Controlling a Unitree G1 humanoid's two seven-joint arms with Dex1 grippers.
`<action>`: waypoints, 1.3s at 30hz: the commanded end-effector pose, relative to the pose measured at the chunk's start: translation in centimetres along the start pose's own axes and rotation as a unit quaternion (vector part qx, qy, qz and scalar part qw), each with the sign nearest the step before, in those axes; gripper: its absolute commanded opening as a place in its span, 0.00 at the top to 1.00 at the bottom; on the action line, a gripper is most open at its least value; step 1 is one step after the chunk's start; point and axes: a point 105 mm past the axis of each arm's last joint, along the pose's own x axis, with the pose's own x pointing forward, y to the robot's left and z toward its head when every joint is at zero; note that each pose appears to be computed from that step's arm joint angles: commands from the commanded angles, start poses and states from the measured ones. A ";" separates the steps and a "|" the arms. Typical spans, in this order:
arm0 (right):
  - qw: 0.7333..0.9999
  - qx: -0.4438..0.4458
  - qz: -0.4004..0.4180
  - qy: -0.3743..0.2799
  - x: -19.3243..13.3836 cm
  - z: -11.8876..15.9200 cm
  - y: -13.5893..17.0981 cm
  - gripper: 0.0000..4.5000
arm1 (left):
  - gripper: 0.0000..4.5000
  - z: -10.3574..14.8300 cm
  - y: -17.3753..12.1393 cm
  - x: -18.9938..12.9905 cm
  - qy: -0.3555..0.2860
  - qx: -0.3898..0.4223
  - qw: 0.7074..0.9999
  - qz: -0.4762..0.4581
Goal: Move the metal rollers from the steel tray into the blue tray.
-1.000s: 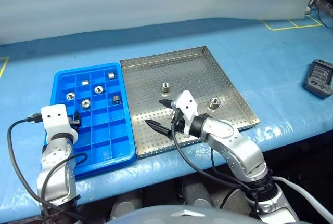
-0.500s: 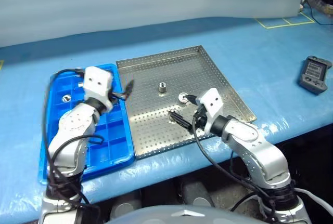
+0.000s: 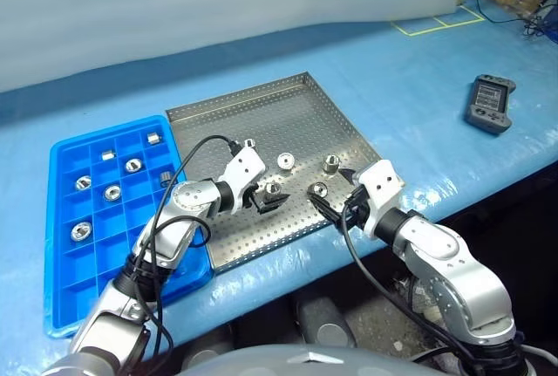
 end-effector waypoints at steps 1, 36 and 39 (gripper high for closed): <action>1.000 -0.009 0.002 -0.022 -0.1 1.1 0.5 0.00 | 0.01 -0.3 0.2 0.3 0.019 0.032 0.999 0.001; 0.970 -0.036 0.231 -0.062 5.5 4.1 7.4 0.00 | 0.62 -2.5 3.9 -19.1 -0.083 -0.101 0.820 0.557; 0.968 -0.036 0.243 -0.057 5.6 3.9 7.8 0.00 | 0.62 -4.6 2.2 -19.6 -0.062 -0.139 0.810 0.566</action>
